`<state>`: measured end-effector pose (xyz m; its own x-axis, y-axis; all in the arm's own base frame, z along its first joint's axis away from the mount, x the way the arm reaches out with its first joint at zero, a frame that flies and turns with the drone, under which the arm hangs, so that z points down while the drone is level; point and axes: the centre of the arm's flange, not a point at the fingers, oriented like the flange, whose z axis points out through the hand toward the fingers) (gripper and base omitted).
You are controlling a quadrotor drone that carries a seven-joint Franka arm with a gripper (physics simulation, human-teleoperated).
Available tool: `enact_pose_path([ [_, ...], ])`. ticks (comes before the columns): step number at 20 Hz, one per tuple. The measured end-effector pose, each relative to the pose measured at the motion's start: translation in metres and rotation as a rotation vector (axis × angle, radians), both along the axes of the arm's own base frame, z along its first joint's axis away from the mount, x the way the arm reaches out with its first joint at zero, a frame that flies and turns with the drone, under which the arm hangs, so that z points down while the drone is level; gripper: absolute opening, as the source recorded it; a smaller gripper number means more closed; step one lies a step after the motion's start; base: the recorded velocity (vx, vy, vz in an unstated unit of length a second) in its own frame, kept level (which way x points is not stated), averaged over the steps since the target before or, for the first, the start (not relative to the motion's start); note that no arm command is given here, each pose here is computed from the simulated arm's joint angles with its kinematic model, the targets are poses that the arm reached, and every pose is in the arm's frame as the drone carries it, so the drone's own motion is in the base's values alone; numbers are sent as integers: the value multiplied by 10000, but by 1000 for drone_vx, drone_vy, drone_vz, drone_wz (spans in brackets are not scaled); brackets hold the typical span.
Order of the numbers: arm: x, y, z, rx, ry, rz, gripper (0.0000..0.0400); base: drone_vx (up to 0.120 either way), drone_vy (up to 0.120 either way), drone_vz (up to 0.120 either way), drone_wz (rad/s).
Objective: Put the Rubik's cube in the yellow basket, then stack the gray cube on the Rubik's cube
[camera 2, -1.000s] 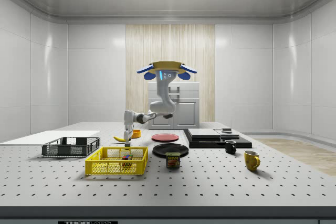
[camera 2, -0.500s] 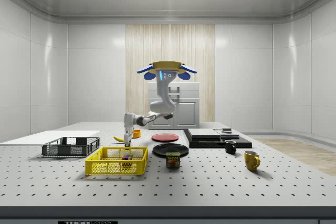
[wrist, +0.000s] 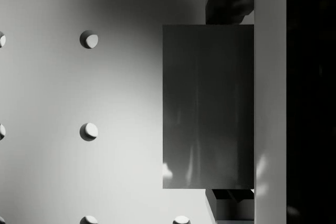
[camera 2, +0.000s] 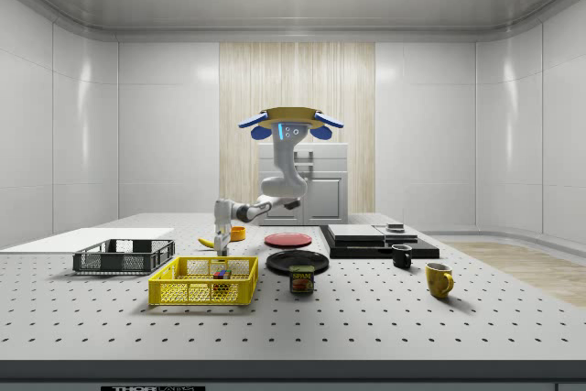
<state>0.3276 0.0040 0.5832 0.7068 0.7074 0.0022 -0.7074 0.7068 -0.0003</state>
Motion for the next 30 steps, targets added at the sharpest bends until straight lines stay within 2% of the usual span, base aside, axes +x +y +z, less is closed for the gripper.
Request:
enact_pose_path([
  [7, 9, 0, 29, 0, 0, 0, 400, 0, 0, 0, 0],
  [20, 11, 0, 10, 0, 0, -1, 400, 0, 0, 0, 0],
  [22, 11, 0, 5, 0, 0, -1, 341, 0, 0, 0, 0],
  [24, 11, 0, 2, 0, -1, -1, 305, 0, 0, 0, 0],
  [30, 11, 0, -3, 0, -1, -1, 262, 0, 0, 0, 0],
])
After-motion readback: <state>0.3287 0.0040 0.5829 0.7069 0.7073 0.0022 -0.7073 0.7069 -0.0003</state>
